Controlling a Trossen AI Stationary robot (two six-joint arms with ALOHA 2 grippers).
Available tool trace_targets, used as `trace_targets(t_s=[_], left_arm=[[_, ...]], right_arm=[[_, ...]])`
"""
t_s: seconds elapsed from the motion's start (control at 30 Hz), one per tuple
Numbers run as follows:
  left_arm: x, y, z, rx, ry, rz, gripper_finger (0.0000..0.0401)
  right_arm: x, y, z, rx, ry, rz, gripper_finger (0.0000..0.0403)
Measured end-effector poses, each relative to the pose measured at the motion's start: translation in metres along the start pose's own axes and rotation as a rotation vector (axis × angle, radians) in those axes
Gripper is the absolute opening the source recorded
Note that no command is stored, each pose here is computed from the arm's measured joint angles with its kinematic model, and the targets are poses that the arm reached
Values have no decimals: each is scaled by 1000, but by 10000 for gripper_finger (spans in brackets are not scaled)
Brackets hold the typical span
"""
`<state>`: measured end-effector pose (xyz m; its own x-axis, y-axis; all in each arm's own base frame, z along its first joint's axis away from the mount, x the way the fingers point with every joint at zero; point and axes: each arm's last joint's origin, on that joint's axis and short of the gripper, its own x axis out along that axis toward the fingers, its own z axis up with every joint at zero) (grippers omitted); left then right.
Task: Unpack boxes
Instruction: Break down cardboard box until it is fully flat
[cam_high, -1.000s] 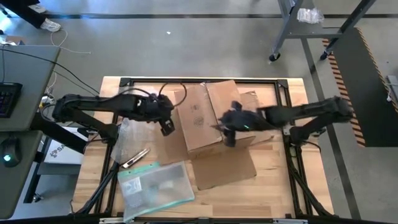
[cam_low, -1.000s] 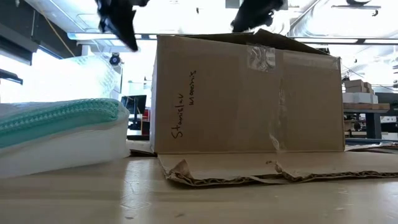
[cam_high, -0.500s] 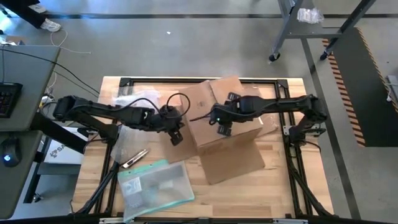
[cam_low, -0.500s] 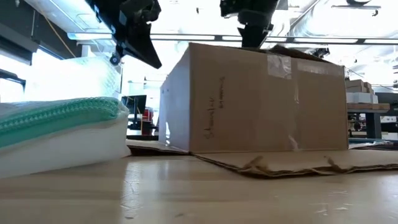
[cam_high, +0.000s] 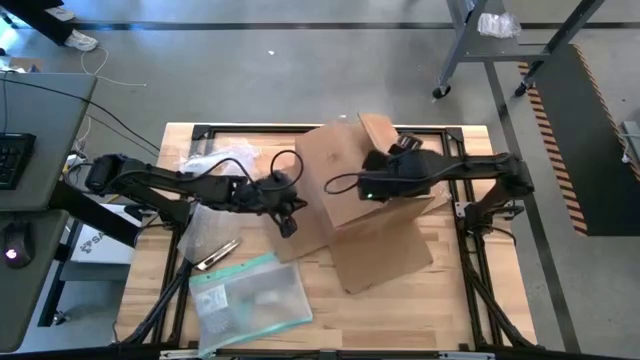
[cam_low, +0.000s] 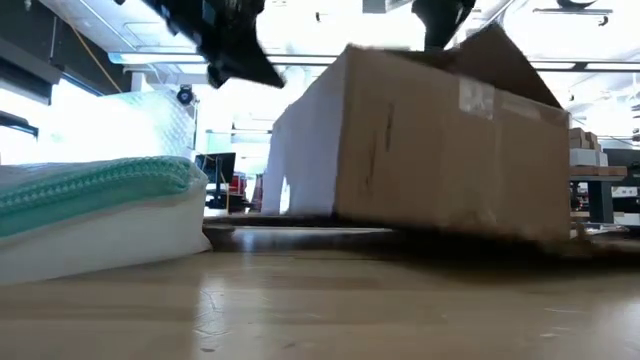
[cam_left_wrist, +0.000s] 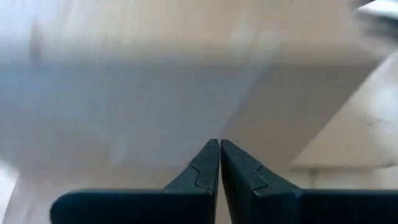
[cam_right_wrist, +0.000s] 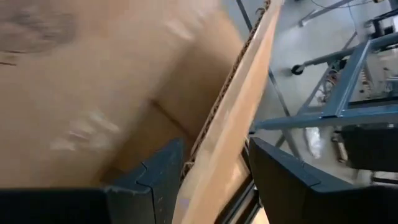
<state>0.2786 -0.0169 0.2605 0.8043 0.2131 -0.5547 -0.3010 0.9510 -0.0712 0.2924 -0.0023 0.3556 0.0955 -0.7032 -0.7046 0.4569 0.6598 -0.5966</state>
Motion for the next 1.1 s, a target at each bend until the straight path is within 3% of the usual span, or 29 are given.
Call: trace_targets(t_s=[0.33, 0.53, 0.6, 0.67, 0.73, 0.9, 1.03, 1.1], left_arm=[[-3, -10, 28, 125, -280, -154, 0], [18, 6, 29, 144, -272, -122, 0], [29, 12, 26, 142, -240, -117, 0], [37, 16, 23, 136, -224, -117, 0], [42, 18, 25, 125, -245, -126, 0], [51, 20, 40, 155, -279, -160, 0], [69, 27, 48, 180, -198, -172, 0], [81, 31, 44, 180, -126, -192, 0]], right_arm=[[-34, -61, -28, 202, -129, 17, 169], [-39, -107, -49, 325, -151, 0, 169], [-39, -117, -53, 306, -146, -9, 169], [-41, -121, -57, 239, -141, 35, 169], [-46, -118, -61, 141, -149, 153, 169], [-61, -84, -70, -284, -188, 511, 169], [-57, -34, -85, -504, -202, 515, 169], [-49, -7, -92, -521, -225, 479, 169]])
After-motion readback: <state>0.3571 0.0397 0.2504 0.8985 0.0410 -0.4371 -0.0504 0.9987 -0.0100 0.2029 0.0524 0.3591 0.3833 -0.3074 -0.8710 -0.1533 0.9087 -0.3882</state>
